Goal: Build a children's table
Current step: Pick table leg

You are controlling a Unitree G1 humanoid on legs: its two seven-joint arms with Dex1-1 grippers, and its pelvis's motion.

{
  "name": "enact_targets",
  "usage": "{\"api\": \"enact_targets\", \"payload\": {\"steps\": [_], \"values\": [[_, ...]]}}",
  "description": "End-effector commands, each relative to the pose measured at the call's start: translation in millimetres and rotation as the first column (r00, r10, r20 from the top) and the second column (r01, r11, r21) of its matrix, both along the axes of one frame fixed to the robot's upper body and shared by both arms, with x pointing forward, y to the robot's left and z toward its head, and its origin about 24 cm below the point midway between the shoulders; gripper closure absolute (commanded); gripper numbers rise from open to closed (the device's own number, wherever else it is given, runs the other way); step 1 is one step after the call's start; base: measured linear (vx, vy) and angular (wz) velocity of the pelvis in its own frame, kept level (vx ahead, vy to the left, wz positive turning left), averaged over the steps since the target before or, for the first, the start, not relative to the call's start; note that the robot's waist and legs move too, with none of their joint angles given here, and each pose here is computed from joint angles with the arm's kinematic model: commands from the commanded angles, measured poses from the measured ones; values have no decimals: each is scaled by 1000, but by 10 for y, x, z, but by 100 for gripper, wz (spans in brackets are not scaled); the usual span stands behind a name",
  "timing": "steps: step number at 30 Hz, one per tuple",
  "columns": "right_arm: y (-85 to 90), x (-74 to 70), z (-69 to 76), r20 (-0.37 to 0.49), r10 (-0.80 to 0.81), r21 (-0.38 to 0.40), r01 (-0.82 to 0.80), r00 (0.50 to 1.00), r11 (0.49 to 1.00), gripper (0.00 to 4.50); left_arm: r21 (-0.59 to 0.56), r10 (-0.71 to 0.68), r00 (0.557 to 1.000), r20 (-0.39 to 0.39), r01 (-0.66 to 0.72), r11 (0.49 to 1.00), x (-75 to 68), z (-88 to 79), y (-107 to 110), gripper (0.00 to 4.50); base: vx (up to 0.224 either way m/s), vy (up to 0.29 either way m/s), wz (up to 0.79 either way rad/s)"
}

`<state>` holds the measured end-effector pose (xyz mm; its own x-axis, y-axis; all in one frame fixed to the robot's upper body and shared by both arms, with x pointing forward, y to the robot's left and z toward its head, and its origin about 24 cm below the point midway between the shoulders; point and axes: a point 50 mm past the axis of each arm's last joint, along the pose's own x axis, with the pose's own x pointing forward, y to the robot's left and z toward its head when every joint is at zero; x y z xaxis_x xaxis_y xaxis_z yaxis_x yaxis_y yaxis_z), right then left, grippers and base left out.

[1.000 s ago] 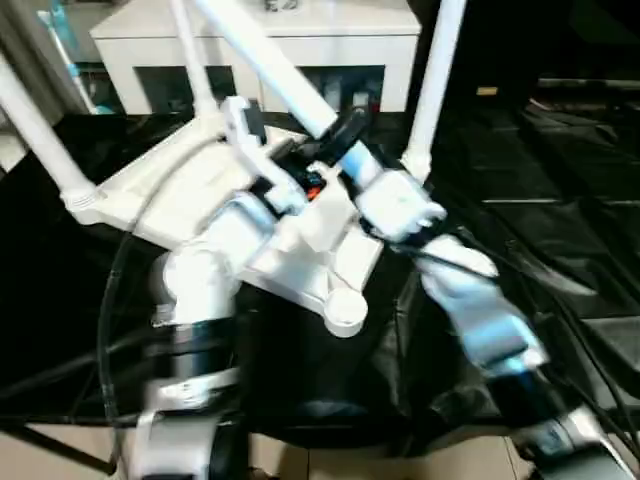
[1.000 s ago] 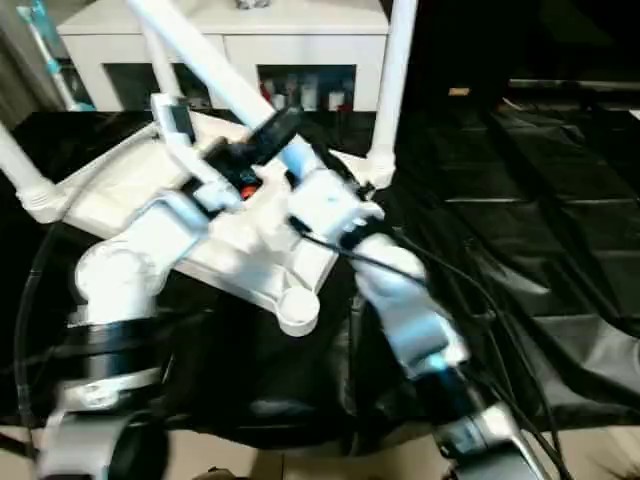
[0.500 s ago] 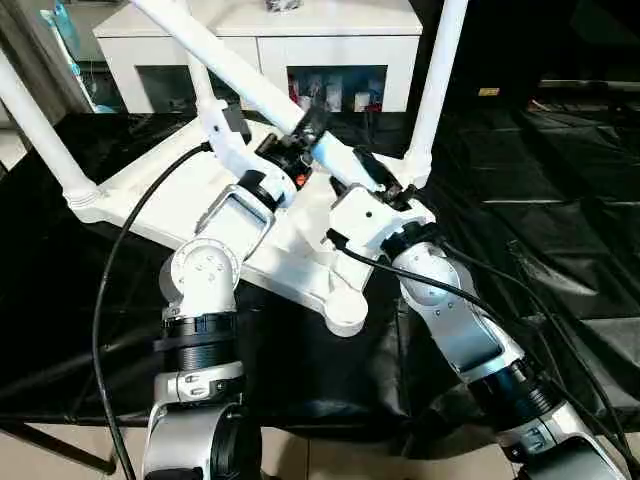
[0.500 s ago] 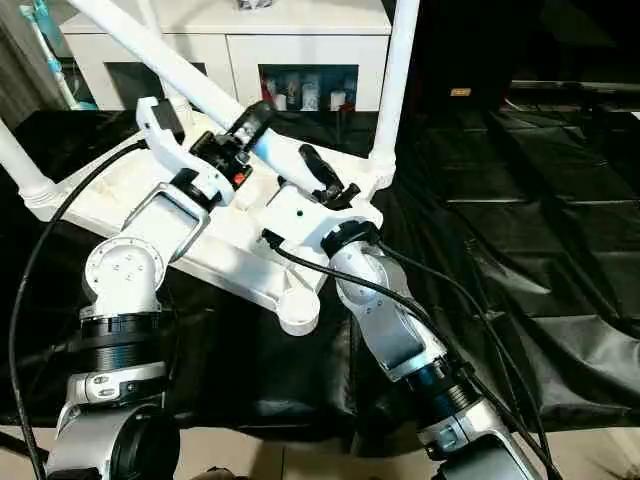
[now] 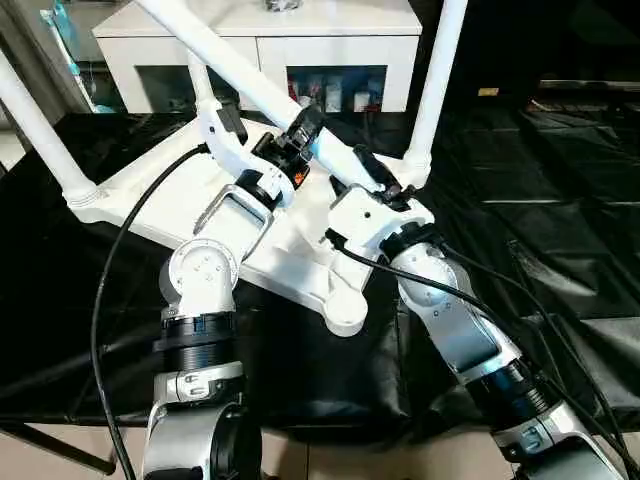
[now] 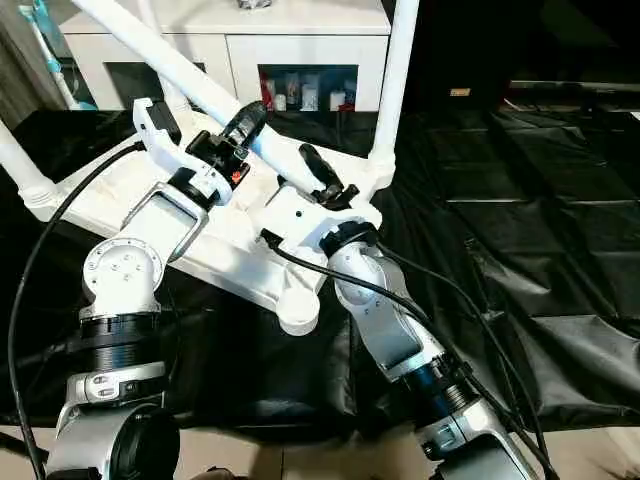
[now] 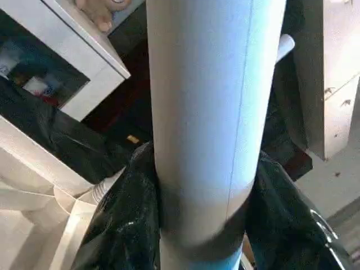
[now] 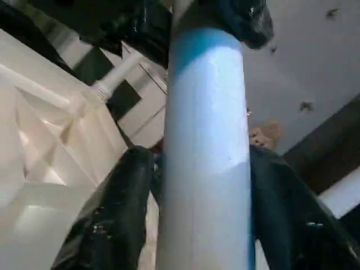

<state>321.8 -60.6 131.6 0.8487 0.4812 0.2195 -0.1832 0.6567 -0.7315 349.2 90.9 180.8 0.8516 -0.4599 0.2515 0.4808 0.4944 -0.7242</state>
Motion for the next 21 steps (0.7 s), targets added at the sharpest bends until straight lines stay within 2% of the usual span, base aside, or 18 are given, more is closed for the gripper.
{"api": "enact_targets", "payload": {"steps": [1,2,3,5,7,11,13,14,16,17,18,19,21], "values": [[13,6,4,-77,49,87,-42,996,995,163,74,-31,998,59,26,997,-11,44,-34,273,0,0,0],[13,6,4,-77,49,87,-42,996,995,157,74,-31,998,59,26,997,-11,44,-34,273,0,0,0],[28,-21,21,-133,137,162,-115,982,980,154,140,-47,994,94,34,990,-10,50,-1,273,0,0,0],[44,-71,34,-205,261,257,-206,943,944,153,194,-78,989,126,53,979,-15,62,37,273,0,0,0],[7,-129,27,-306,410,357,-296,859,886,152,250,-144,975,172,98,963,-27,105,114,273,0,0,0],[-162,-155,-4,-446,532,453,-331,720,828,152,324,-281,932,228,200,925,-68,196,224,273,0,0,0],[-233,-143,2,-477,556,480,-327,681,814,152,347,-338,909,243,244,905,-93,232,246,273,0,0,0],[-313,-132,-1,-518,577,491,-333,632,805,152,369,-406,878,256,299,880,-131,277,264,273,0,0,0],[-362,-132,-1,-542,591,494,-342,598,799,152,383,-447,855,261,334,861,-157,303,271,273,0,0,0],[-432,-150,5,-565,619,491,-382,545,783,152,410,-518,818,250,395,822,-198,321,271,273,0,0,0],[-432,-150,5,-565,619,491,-382,545,783,152,410,-518,818,250,395,822,-198,321,271,273,0,0,0],[-477,-163,8,-578,634,480,-414,514,773,152,424,-564,790,239,438,793,-228,335,263,273,0,0,0],[-512,-159,18,-589,645,495,-413,487,764,152,445,-607,757,241,470,762,-259,352,255,273,0,0,0]]}}
